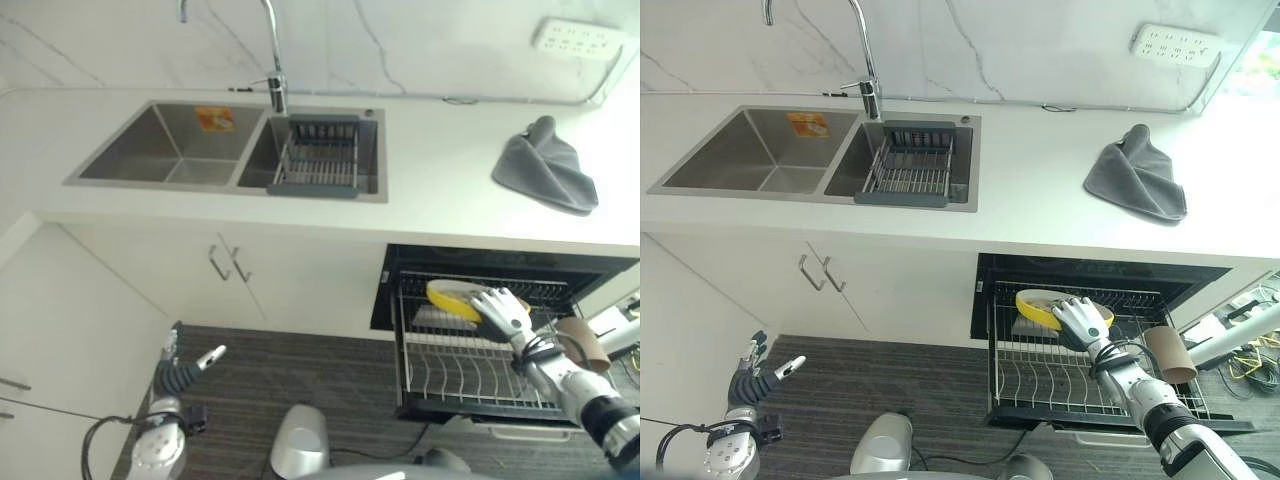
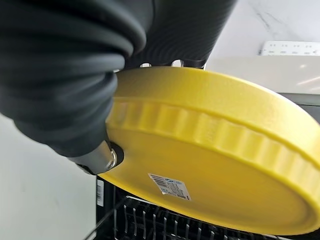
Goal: Place the dishes in the dishwasher.
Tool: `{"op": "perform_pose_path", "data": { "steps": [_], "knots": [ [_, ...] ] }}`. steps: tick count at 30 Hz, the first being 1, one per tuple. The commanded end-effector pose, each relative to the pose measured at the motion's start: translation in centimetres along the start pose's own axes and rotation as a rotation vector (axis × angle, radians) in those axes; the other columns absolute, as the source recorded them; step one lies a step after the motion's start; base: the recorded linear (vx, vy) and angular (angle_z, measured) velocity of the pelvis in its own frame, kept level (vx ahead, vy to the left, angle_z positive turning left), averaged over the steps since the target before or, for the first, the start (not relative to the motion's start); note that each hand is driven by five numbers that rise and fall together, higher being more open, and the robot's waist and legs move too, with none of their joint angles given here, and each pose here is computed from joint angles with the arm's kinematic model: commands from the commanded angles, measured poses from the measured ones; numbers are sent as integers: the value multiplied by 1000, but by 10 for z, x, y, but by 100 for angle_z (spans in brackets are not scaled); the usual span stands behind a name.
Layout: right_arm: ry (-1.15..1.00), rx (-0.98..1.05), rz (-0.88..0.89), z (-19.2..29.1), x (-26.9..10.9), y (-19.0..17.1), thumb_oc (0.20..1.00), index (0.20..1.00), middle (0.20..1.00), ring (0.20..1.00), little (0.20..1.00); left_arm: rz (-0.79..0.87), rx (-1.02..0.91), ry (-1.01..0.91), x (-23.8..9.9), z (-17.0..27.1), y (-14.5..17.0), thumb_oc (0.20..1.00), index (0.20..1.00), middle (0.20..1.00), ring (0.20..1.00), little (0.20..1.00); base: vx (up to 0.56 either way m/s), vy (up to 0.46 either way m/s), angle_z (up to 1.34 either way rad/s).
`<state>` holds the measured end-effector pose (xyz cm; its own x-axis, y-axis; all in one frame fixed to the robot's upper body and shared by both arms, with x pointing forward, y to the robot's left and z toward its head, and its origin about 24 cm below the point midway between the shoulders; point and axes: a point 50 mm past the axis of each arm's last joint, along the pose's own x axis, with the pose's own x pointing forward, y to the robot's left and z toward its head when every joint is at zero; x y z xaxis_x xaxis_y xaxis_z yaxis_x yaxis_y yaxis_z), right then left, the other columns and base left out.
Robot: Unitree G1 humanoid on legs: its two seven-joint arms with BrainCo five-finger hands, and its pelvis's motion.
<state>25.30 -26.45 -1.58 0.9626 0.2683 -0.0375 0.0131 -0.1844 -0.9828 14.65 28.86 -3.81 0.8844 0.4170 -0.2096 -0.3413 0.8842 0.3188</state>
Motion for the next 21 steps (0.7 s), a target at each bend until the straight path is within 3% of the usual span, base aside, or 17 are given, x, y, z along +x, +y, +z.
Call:
{"op": "perform_pose_path", "data": {
  "steps": [1,7,11,13,15,21],
  "knots": [
    [75,-17,-141,-19,20,-28,200,200,200,200,200,-1,44,-157,6,26,7,1000,1000,1000,1000,1000,35,26,2],
    [107,-19,-134,-26,22,-30,200,200,200,200,200,27,26,-183,8,33,10,1000,1000,1000,1000,1000,-42,2,7],
    [144,-48,-168,-44,33,-50,200,200,200,200,200,32,3,-225,12,43,7,1000,1000,1000,1000,1000,-143,-12,8],
    [155,-80,-213,-57,43,-71,200,200,200,200,200,45,-25,-247,16,49,7,1000,1000,1000,1000,1000,-377,2,-9],
    [178,-146,-298,-77,66,-116,200,200,200,200,200,57,-83,-298,27,63,7,1000,1000,1000,1000,1000,-540,28,-15],
    [243,-239,-360,-98,83,-166,200,200,200,200,200,76,-150,-353,40,79,7,1000,1000,1000,1000,1000,-214,13,-10]
  ]
}}
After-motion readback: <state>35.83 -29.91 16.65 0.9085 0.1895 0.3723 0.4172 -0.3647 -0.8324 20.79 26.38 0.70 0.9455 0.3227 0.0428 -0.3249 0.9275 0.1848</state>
